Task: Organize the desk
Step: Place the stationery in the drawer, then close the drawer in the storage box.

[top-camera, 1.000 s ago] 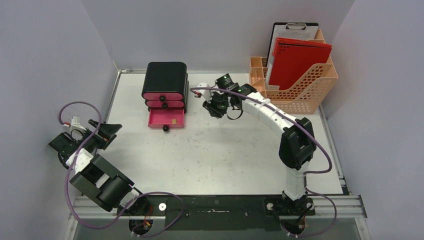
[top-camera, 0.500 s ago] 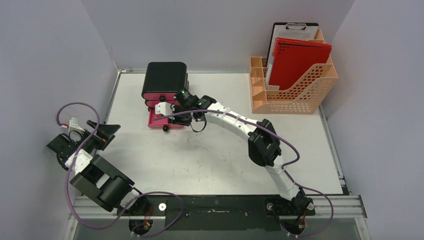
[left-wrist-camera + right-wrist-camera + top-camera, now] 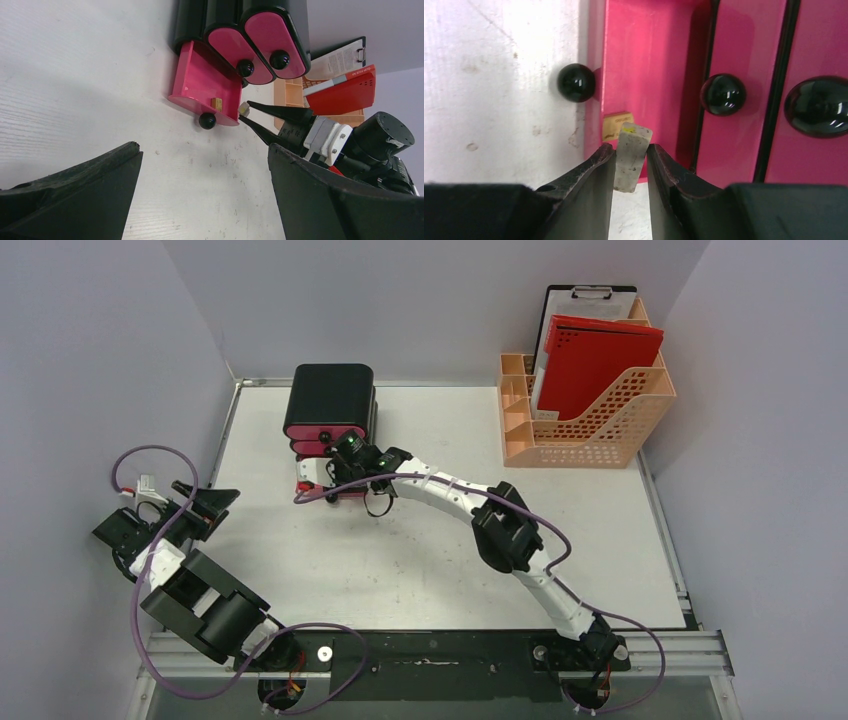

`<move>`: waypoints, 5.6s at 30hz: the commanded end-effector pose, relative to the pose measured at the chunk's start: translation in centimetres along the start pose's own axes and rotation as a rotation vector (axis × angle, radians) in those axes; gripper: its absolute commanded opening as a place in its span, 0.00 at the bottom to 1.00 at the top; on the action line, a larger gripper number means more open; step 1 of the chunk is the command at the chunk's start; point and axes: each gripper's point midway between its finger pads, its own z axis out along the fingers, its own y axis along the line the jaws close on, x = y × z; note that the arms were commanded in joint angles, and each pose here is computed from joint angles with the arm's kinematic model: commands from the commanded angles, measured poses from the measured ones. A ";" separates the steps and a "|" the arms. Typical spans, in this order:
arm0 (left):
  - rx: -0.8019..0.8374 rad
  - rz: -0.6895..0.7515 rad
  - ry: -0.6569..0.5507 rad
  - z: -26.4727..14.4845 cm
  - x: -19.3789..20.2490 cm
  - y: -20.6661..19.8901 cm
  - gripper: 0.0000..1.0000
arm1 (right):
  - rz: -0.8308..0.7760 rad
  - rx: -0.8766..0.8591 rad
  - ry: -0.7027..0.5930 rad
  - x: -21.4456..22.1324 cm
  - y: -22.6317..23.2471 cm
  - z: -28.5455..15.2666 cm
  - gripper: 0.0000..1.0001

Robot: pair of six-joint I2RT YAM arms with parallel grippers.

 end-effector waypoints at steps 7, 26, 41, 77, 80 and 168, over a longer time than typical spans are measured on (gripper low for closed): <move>0.001 0.075 -0.042 -0.5 -1.3 -0.3 0.96 | -0.056 0.151 -0.035 -1.6 -4.2 0.2 0.46; -0.043 0.634 -0.014 4.3 2.1 -5.9 0.96 | 0.218 0.110 -0.058 -1.4 -5.3 -13.8 0.73; -0.082 0.861 0.082 11.7 8.4 -5.7 0.93 | 0.730 0.193 -0.141 13.5 -6.3 -23.7 0.74; -0.257 0.884 0.261 18.1 14.3 -1.7 0.37 | 0.907 0.228 -0.266 20.4 -4.6 -27.0 0.90; -0.254 0.889 0.224 18.2 13.7 -2.5 0.34 | 0.909 0.227 -0.264 20.5 -4.6 -26.9 0.90; -0.311 1.842 -0.233 21.5 12.6 -8.2 0.50 | 0.927 0.226 -0.280 20.6 -4.4 -27.3 0.90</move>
